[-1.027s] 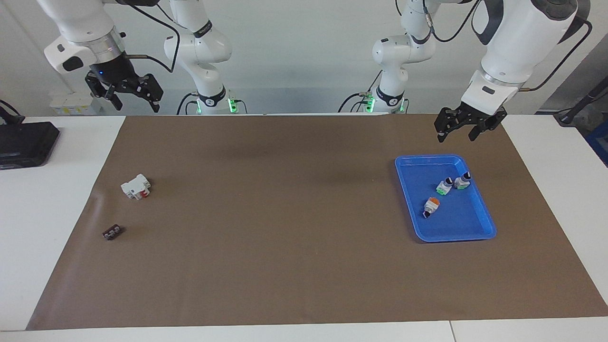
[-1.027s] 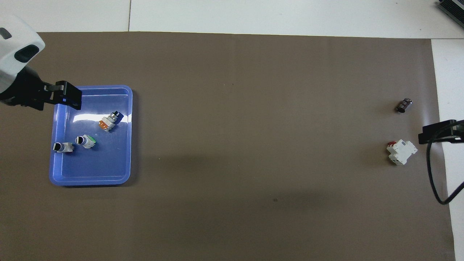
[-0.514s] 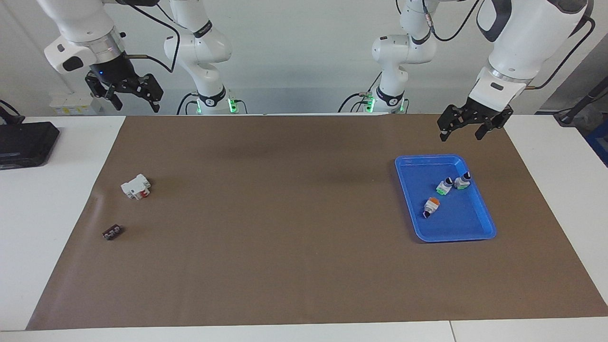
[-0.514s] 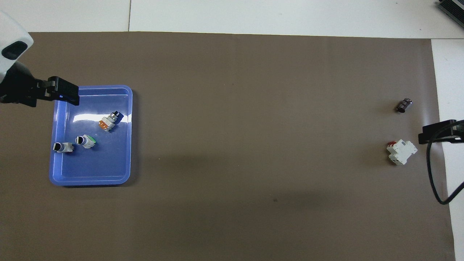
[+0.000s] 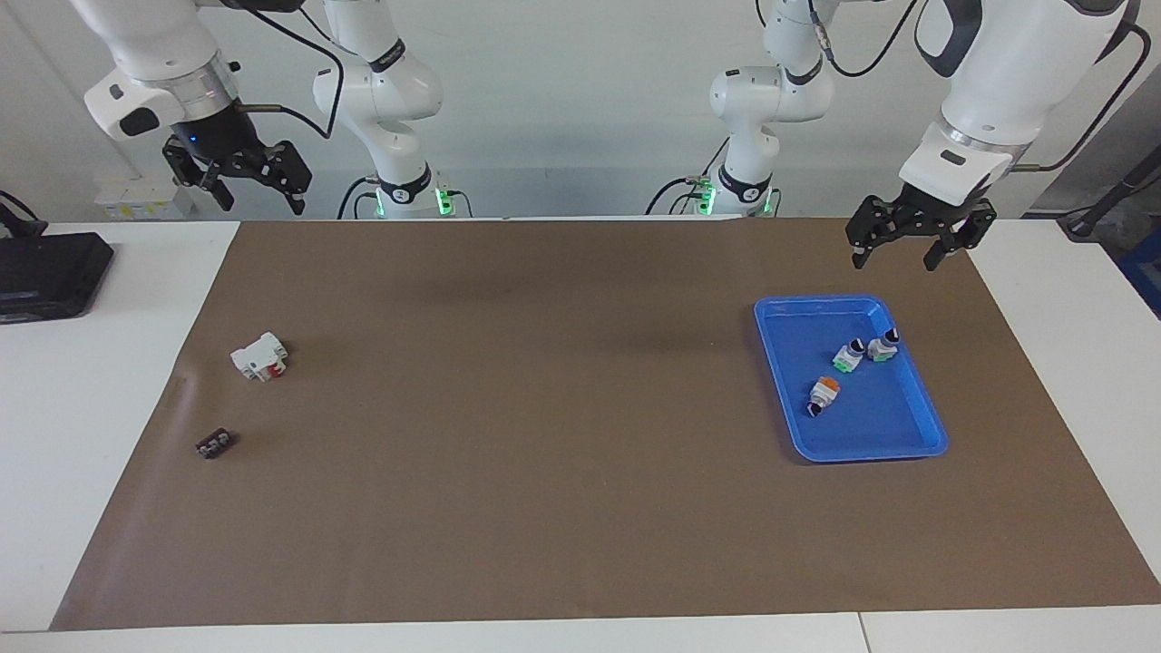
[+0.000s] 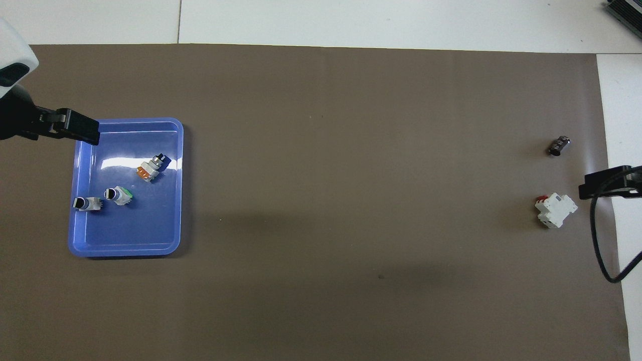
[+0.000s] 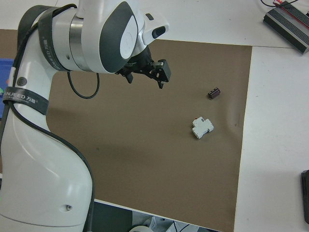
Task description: Turn and place switch with both arms
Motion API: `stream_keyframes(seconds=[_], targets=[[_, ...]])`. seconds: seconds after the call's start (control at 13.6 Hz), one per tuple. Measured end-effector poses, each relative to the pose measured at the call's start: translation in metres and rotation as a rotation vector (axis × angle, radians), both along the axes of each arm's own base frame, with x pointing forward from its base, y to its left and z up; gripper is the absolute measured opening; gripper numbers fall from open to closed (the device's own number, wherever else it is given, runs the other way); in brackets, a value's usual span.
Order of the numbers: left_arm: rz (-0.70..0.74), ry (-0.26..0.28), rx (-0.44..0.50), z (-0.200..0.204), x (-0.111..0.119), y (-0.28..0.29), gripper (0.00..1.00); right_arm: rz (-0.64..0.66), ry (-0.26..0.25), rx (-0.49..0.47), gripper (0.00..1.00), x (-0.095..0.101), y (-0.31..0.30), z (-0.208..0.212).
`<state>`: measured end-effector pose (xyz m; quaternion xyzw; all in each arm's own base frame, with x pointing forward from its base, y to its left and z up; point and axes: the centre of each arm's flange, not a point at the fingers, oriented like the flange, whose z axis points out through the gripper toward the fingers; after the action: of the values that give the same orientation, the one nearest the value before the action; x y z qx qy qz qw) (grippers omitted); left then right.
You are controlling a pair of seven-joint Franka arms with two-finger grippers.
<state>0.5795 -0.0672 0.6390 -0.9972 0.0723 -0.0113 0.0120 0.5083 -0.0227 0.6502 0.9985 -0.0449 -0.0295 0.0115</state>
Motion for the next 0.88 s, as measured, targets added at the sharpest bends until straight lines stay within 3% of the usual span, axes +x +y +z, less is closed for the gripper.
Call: stream_keyframes(seconds=[0.88], targets=[[0.007, -0.005, 0.004, 0.008, -0.012, 0.005, 1.0, 0.0, 0.0, 0.0, 1.0, 0.0, 0.0, 0.0]])
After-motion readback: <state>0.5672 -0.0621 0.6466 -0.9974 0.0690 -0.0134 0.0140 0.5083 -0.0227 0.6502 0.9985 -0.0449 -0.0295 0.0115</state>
